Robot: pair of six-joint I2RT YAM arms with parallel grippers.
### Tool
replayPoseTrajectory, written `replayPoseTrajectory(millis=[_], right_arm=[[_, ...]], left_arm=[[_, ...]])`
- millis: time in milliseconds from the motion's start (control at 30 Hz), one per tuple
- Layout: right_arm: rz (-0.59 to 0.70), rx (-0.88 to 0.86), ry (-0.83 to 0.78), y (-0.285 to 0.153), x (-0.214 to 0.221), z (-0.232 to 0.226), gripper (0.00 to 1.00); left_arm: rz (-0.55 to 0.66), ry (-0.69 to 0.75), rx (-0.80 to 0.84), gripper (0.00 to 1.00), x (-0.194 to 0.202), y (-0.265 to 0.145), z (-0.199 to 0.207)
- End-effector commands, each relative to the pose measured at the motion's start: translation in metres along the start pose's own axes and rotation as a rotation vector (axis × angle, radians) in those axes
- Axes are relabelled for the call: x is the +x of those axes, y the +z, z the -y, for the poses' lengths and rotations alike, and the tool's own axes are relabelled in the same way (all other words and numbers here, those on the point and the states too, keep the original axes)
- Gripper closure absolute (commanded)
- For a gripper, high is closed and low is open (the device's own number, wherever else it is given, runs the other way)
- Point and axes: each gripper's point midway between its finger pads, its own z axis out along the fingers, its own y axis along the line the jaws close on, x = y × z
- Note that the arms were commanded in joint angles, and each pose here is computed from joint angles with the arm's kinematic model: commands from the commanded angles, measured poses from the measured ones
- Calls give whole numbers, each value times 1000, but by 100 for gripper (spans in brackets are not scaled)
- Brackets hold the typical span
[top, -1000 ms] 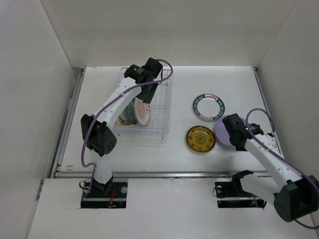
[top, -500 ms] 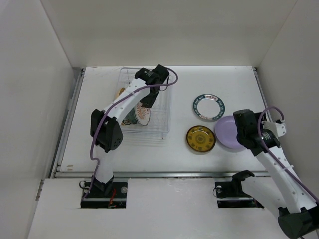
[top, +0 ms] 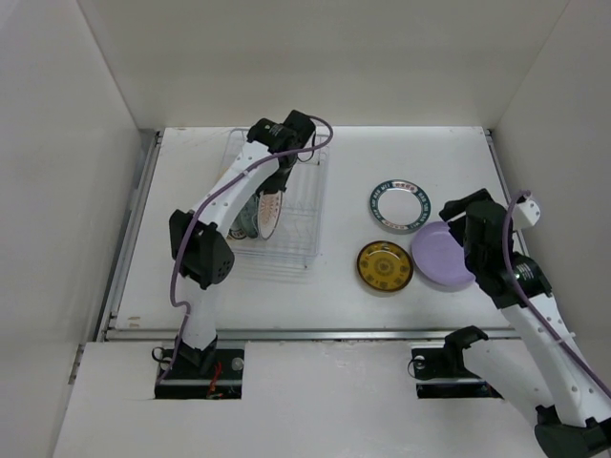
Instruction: Unload the plates from the dish rack
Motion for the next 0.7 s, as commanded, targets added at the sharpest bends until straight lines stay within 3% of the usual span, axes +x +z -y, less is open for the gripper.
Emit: replayPoseTrajectory(millis=[0,100,167,233,267,333,467,533,600,667], right_arm=[[2,-182,-16,-19,-19,-42,28],[-50,-338,-89,-29,-12,-69,28],[-102,-464,-177,-34,1,-91,20],[-244,-676,-234,-45,36,-123,11],[-296,-752,-256,-50,50,-133,0],[-392,-906,-268,-61,73,-153,0],[-509,-975,-295,-39,117,-177,0],[-542,-1029,-300,-37,126,-188,0],[-598,-1088,-300,-35,139,-201,0],[-635,-1135,-298,-42,147,-210,8]], left_arm=[[140,-58,-4,100,-10,-66,-40],[296,-124,33,100,-23,-112,-54],[389,-158,51,100,-32,-136,-60],[461,-182,78,100,-31,-160,-65],[494,-195,93,100,-34,-167,-66],[530,-197,154,100,-33,-180,-62],[467,-142,483,100,-30,-176,-12],[399,-104,721,100,-26,-178,20],[329,-54,843,100,-23,-170,39],[291,-26,947,100,-20,-173,55]])
